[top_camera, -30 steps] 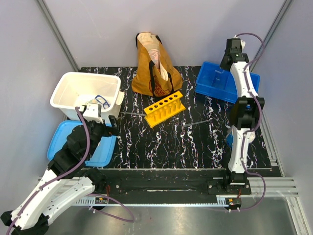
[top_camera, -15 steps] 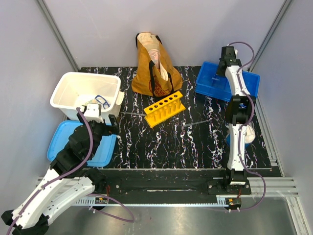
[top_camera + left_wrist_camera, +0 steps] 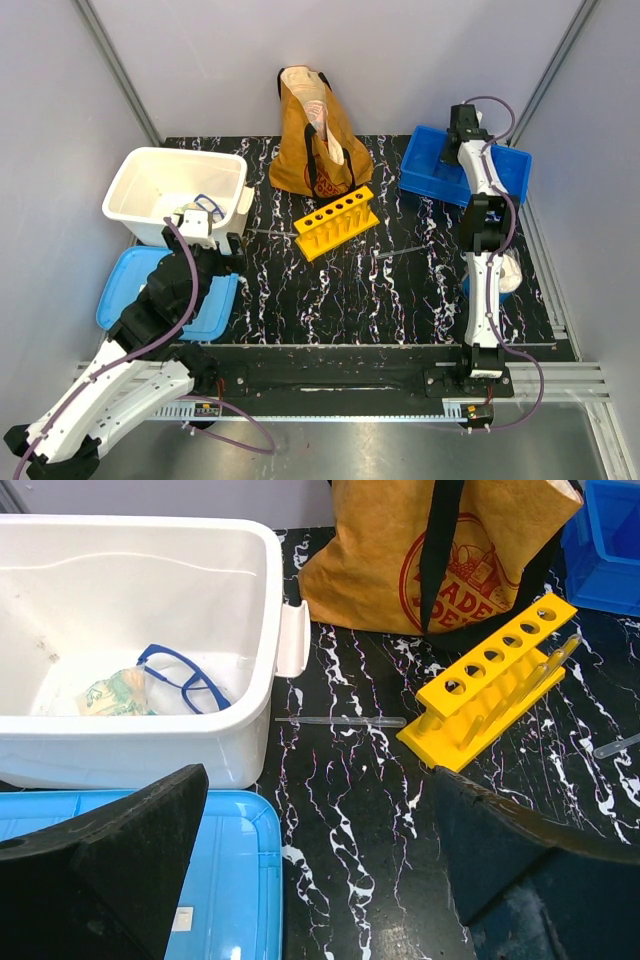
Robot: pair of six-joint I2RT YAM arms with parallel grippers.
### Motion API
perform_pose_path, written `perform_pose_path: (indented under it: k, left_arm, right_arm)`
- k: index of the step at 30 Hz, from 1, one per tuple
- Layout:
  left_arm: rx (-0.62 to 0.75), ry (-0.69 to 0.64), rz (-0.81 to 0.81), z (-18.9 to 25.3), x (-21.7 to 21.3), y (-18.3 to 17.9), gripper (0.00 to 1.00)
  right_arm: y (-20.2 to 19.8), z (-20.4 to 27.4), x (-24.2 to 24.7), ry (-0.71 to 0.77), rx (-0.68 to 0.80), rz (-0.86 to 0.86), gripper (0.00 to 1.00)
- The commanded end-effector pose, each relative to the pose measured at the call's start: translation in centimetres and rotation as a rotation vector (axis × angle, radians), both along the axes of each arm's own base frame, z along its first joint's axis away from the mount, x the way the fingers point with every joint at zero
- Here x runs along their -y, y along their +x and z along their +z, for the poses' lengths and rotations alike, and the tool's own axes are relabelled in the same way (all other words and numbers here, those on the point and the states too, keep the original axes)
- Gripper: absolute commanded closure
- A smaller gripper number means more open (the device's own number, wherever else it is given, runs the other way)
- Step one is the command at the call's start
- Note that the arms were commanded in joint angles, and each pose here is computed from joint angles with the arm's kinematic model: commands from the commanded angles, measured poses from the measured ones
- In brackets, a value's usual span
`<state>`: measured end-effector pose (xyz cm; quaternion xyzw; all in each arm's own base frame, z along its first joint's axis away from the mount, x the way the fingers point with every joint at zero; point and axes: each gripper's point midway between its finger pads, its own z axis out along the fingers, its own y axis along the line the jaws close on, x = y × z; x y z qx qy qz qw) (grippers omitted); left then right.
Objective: Organize the chemistry lab equipment
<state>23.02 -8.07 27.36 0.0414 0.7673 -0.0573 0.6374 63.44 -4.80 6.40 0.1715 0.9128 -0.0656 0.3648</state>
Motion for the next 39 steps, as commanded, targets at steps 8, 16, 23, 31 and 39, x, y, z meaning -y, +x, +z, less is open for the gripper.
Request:
perform_pose_path:
  k: [8, 16, 23, 31, 39]
  left_arm:
    - [0.043, -0.002, 0.030, 1.1, -0.1, 0.8, 0.02]
    - [0.054, -0.026, 0.026, 1.7, -0.3, 0.4, 0.02]
    - [0.070, -0.063, -0.007, 2.5, -0.1, -0.3, 0.01]
    - [0.067, -0.079, -0.029, 2.9, 0.1, -0.8, 0.01]
    - [0.085, -0.118, -0.080, 3.6, 0.5, -1.6, 0.01]
  right_arm:
    - [0.7, 0.8, 1.0, -0.034, 0.033, -0.019, 0.84]
    - [-0.9, 8.5, -0.7, 0.027, 0.102, 0.037, 0.69]
    - [-4.7, 14.0, -3.1, 0.035, 0.120, 0.159, 0.65]
    - [-12.1, 13.6, -6.4, 0.136, 0.014, 0.145, 0.62]
    - [-19.7, 8.6, -10.3, 0.481, -0.049, -0.159, 0.60]
